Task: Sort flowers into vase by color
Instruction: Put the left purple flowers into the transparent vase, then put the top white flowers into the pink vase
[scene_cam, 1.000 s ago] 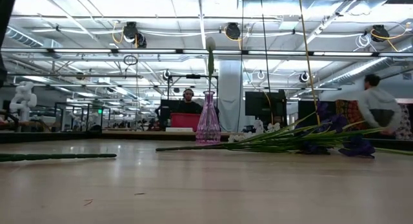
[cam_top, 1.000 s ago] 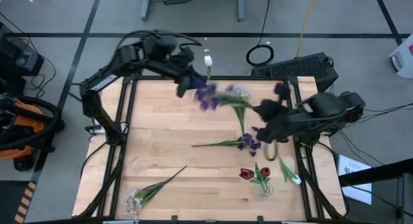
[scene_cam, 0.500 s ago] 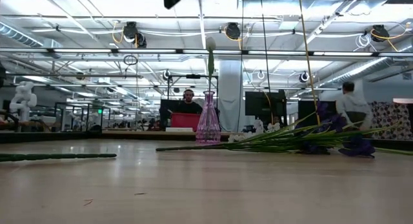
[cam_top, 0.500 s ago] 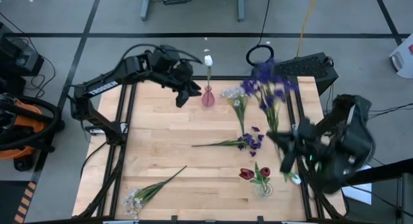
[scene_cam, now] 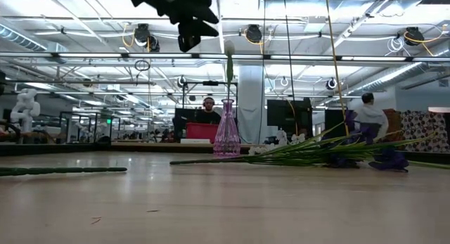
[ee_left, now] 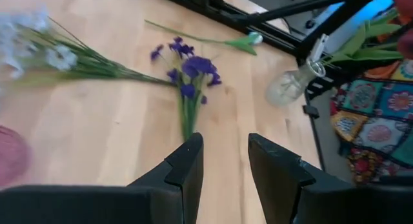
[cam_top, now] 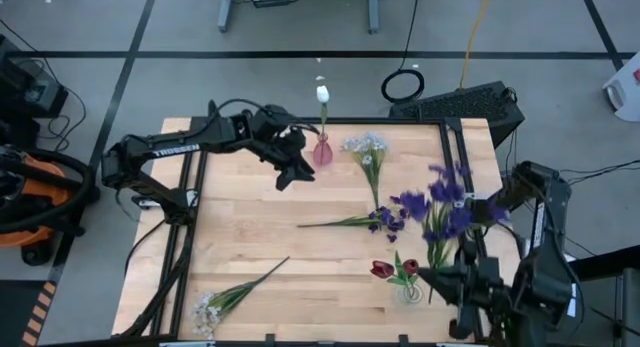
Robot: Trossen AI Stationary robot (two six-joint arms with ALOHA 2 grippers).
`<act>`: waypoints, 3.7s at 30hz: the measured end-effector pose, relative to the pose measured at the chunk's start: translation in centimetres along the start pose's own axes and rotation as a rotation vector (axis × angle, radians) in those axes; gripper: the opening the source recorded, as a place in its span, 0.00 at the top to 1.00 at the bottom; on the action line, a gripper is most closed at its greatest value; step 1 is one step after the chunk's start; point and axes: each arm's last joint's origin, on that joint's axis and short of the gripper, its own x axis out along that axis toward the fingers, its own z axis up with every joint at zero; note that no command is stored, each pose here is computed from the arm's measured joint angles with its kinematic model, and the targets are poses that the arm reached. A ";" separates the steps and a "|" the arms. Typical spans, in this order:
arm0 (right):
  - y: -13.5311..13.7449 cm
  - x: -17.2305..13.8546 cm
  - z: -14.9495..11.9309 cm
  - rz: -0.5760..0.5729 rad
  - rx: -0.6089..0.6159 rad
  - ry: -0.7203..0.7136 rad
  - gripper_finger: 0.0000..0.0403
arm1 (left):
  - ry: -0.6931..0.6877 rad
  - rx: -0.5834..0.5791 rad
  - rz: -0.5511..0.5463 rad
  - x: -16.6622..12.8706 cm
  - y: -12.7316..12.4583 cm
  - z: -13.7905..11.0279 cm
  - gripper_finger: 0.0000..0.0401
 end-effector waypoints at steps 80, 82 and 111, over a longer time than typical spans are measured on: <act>-7.9 -2.5 -4.3 -0.258 0.087 0.956 0.73 | -0.173 -0.064 -0.033 4.9 -9.1 -1.4 0.68; -8.6 -2.6 -3.7 -0.314 0.089 0.979 0.78 | -0.166 -0.066 -0.029 4.9 -9.1 -1.5 0.68; -12.1 0.9 -1.2 -0.820 0.137 1.156 1.00 | 0.017 0.067 0.197 5.3 -8.4 -3.8 0.68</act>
